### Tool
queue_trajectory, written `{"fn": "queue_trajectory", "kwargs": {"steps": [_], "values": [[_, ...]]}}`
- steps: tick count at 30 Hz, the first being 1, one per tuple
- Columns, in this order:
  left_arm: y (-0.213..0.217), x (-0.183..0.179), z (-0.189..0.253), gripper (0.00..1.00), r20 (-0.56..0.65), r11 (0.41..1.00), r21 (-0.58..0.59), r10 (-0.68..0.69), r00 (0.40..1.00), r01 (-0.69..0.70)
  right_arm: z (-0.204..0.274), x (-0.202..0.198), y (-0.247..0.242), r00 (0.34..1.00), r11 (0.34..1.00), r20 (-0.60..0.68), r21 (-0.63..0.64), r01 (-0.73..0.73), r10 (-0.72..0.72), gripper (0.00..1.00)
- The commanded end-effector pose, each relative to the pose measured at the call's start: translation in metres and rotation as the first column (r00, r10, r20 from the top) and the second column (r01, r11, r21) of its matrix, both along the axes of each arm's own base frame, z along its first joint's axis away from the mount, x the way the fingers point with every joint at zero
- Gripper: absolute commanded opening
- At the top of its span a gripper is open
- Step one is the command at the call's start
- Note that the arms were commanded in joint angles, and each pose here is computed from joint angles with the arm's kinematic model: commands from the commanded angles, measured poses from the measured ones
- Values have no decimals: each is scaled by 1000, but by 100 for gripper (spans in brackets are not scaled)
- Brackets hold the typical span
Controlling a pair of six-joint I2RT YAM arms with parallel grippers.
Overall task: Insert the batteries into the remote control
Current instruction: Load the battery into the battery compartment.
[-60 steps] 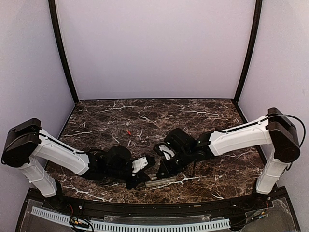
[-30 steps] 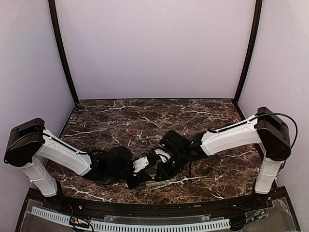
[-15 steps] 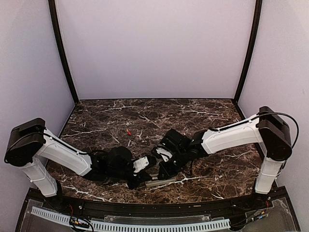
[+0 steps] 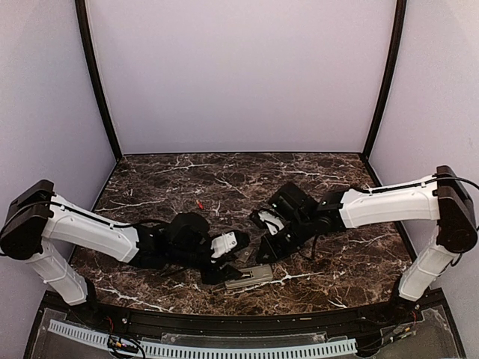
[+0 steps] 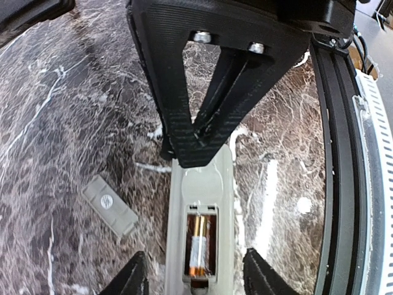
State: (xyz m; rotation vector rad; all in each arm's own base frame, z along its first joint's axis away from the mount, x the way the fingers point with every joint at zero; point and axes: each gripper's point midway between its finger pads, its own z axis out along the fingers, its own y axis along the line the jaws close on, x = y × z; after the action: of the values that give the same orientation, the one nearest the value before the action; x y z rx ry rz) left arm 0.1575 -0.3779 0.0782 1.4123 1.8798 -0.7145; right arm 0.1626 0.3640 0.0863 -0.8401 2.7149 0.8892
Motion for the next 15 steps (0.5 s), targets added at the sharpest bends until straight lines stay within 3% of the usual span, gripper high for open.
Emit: {"fn": "queue_trajectory", "kwargs": {"steps": [1, 6, 15], "values": [[-8, 0, -21, 54, -5, 991, 112, -78, 997, 78, -7, 8, -23, 998, 998, 7, -28, 56, -56, 8], [-23, 9, -24, 56, -20, 987, 117, -109, 994, 110, -8, 4, -30, 998, 998, 2, -14, 67, -67, 9], [-15, 13, -40, 54, -102, 976, 172, -118, 988, 134, -10, 0, -34, 997, 997, 2, 9, 75, -75, 10]]}}
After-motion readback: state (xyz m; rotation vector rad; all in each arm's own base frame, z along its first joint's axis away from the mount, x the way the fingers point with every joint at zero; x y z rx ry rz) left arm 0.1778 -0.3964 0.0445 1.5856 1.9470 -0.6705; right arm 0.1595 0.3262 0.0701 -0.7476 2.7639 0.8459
